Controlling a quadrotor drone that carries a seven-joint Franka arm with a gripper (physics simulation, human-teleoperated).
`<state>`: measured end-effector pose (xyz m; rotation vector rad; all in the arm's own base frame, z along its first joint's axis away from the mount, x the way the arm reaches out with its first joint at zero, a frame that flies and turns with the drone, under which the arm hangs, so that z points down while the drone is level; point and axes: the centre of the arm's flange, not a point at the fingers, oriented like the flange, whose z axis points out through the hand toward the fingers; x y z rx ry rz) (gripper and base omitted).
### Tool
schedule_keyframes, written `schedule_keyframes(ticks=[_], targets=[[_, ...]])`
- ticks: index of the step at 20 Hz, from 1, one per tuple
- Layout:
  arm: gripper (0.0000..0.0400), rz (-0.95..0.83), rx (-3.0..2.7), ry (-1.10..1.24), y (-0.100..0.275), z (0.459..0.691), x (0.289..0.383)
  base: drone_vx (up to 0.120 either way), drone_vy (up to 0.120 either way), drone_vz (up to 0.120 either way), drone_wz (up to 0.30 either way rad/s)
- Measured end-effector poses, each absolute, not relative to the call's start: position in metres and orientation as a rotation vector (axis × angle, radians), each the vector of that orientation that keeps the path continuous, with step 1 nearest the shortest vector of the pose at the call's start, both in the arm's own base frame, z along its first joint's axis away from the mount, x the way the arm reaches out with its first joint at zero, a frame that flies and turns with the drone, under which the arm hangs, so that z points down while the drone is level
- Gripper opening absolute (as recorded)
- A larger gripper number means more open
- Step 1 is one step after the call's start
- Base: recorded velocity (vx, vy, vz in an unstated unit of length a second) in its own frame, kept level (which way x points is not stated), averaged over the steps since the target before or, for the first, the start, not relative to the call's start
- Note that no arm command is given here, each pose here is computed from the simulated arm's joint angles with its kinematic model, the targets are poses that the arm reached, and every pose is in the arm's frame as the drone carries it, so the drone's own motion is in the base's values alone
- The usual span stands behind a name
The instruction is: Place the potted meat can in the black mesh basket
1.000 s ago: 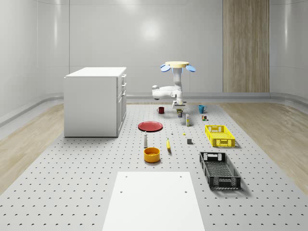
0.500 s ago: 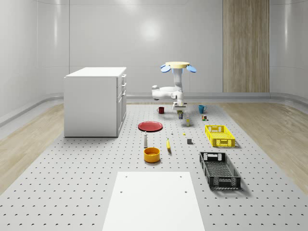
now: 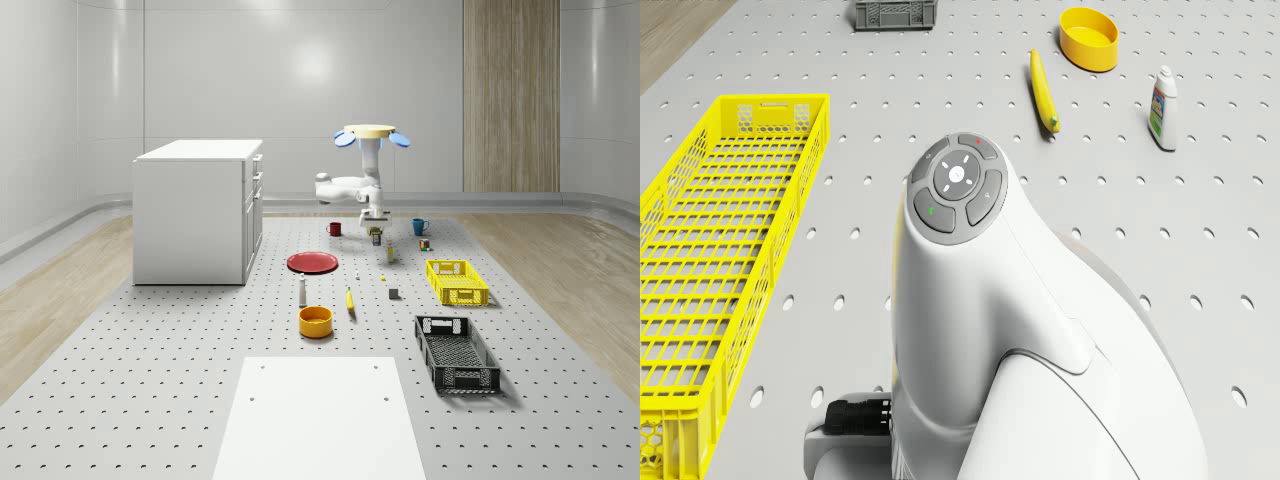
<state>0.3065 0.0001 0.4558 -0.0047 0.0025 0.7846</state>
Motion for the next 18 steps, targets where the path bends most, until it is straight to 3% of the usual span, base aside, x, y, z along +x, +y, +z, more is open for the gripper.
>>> schedule_keyframes(ticks=[4, 18], targets=[[0.0291, 0.785, -0.005, 0.003, 0.0001, 0.4558, 0.3065, 0.12, 0.11, 0.12, 0.0], [0.0291, 0.785, -0.005, 0.003, 0.0001, 0.4558, 0.3065, 0.12, 0.109, 0.0, 0.0]])
